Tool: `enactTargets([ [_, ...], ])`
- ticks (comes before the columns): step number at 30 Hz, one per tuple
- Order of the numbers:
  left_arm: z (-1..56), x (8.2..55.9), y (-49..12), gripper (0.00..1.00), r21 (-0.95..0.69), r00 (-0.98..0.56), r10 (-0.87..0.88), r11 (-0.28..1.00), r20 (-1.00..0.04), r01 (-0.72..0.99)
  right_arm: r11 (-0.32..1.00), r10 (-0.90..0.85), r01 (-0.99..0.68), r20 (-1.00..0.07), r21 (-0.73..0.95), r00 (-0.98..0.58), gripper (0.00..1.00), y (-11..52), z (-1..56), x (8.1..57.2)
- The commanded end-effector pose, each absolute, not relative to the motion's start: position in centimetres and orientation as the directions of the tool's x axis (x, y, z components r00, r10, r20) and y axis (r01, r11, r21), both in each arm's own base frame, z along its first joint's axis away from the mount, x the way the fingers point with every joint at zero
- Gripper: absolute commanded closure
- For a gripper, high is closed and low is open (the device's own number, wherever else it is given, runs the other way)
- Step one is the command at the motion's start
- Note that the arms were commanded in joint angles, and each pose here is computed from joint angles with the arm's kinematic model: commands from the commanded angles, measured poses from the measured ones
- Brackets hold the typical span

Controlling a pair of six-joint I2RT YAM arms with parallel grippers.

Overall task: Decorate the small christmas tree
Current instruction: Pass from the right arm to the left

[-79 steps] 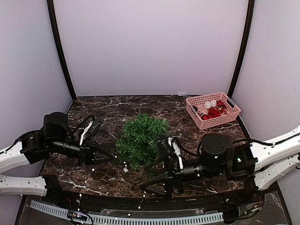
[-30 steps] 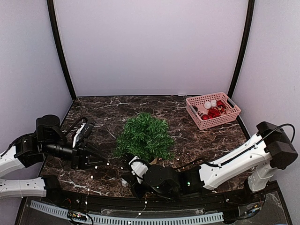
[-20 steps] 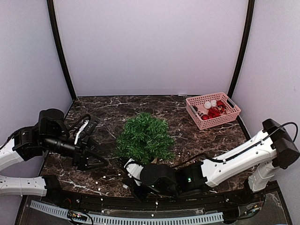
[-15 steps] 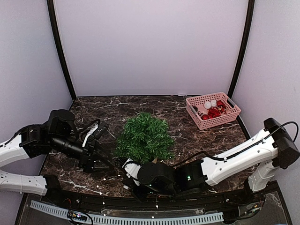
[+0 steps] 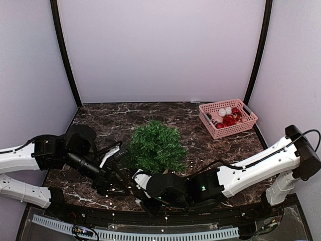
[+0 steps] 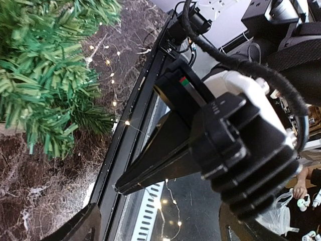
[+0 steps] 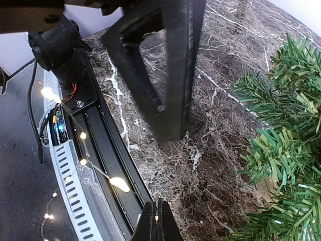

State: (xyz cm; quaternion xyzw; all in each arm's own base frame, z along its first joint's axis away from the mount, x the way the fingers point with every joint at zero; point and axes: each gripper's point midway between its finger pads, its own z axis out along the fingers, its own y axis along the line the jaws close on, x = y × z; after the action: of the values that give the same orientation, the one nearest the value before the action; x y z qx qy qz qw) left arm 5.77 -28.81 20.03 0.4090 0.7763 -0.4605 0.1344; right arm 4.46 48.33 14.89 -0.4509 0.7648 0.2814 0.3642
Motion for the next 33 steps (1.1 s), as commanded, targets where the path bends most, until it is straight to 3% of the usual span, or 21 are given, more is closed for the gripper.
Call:
enactTargets([
  [1,19.9,5.9,-29.4,0.26,-0.591,-0.627,0.513,0.259,-0.587,0.764,0.446,-0.424,-0.885,-0.840,0.132,-0.339,1.00,48.8,17.6,4.3],
  [10,19.3,6.6,-29.6,0.87,-0.587,-0.644,0.484,0.287,-0.592,0.757,0.437,-0.405,-0.886,-0.846,0.154,-0.346,1.00,48.9,17.9,4.1],
  [13,19.0,7.0,-29.5,1.00,-0.585,-0.656,0.455,0.307,-0.603,0.751,0.431,-0.392,-0.887,-0.850,0.168,-0.351,1.00,48.6,17.9,4.0],
  [14,19.3,7.1,-29.4,1.00,-0.590,-0.663,0.438,0.310,-0.607,0.746,0.427,-0.379,-0.887,-0.855,0.178,-0.354,0.97,48.6,18.1,4.0],
  [18,19.2,7.6,-28.9,1.00,-0.584,-0.676,0.387,0.341,-0.627,0.737,0.401,-0.336,-0.891,-0.871,0.213,-0.359,0.64,47.8,19.5,3.6],
  [22,18.5,8.4,-28.3,1.00,-0.567,-0.680,0.340,0.381,-0.649,0.731,0.383,-0.272,-0.889,-0.889,0.252,-0.369,0.43,46.4,21.2,3.6],
  [33,18.7,10.7,-28.8,1.00,-0.528,-0.620,0.180,0.378,-0.764,0.760,0.470,-0.114,-0.826,-0.906,0.312,-0.407,0.32,42.9,22.1,6.4],
])
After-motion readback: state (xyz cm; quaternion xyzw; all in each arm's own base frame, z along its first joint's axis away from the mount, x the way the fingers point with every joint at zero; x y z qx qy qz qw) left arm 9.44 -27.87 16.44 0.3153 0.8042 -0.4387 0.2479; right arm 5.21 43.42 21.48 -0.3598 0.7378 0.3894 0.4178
